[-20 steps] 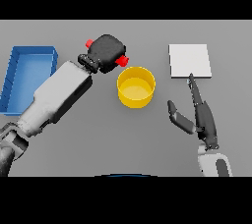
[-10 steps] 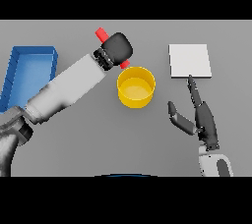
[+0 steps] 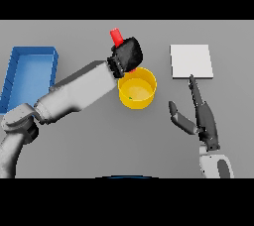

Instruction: Pick up the red beaker and tilt it to pour out 1 green nut into yellow bowl. Pick up the yellow bowl and place it on the metallic measuring scale.

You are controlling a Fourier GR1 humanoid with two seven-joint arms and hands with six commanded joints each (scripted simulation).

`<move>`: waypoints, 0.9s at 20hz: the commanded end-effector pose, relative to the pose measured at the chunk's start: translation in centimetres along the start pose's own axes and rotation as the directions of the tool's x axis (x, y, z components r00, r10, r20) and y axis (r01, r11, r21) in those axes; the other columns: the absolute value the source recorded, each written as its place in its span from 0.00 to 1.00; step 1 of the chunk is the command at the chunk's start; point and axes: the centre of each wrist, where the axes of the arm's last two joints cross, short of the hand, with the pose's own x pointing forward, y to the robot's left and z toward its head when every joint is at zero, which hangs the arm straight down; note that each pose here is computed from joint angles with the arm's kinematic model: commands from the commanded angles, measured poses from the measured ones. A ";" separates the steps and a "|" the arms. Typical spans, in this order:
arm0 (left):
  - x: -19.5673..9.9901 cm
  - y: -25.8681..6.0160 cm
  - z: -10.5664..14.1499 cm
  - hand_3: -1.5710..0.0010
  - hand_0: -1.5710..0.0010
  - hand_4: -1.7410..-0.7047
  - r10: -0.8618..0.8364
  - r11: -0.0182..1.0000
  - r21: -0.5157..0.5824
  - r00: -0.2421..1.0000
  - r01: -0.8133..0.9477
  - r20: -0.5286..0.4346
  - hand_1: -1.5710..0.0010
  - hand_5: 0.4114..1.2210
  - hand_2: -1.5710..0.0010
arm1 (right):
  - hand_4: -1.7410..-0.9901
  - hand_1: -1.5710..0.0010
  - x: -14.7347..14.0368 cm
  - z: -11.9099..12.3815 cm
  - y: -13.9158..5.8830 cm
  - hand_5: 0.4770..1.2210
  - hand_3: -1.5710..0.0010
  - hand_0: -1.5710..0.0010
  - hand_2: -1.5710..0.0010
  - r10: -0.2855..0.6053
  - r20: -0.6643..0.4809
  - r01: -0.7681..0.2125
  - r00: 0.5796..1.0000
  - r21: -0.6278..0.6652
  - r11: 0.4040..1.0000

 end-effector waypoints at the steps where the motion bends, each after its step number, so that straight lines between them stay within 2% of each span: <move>1: 0.0 0.1 0.0 0.00 0.00 0.01 -0.032 0.999 -0.018 0.999 0.032 0.002 0.00 1.00 0.00 | 0.89 1.00 0.2 0.1 0.1 0.27 1.00 1.00 1.00 0.011 0.006 -0.011 1.000 -0.006 1.000; 7: 0.1 2.5 -0.9 0.00 0.00 0.01 -0.261 0.963 -0.060 0.964 0.264 0.057 0.00 1.00 0.00 | 0.91 1.00 0.3 -0.1 0.2 0.26 1.00 1.00 1.00 0.012 0.023 -0.012 1.000 -0.012 1.000; 11: 0.7 3.6 -1.3 0.00 0.00 0.01 -0.345 0.934 -0.072 0.937 0.349 0.064 0.00 1.00 0.00 | 0.93 1.00 0.2 -0.3 0.3 0.28 1.00 1.00 1.00 0.026 0.037 -0.026 0.999 0.002 1.000; 12: 0.1 4.2 -1.4 0.00 0.00 0.01 -0.343 0.934 -0.085 0.937 0.348 0.068 0.00 1.00 0.00 | 0.94 1.00 0.4 -0.1 0.4 0.28 1.00 1.00 1.00 0.021 0.040 -0.021 0.999 0.002 1.000; 14: -2.0 4.8 -1.1 0.00 0.00 0.01 -0.312 0.949 -0.039 0.949 0.314 0.054 0.00 1.00 0.00 | 0.94 1.00 0.3 -0.1 0.2 0.28 1.00 1.00 1.00 0.025 0.031 -0.025 0.999 -0.009 1.000; 18: -7.7 6.6 0.0 0.00 0.00 0.01 -0.244 0.969 -0.038 0.968 0.243 -0.053 0.00 1.00 0.00 | 0.96 1.00 0.3 -0.2 0.4 0.28 1.00 1.00 1.00 0.046 0.037 -0.046 0.998 -0.006 0.999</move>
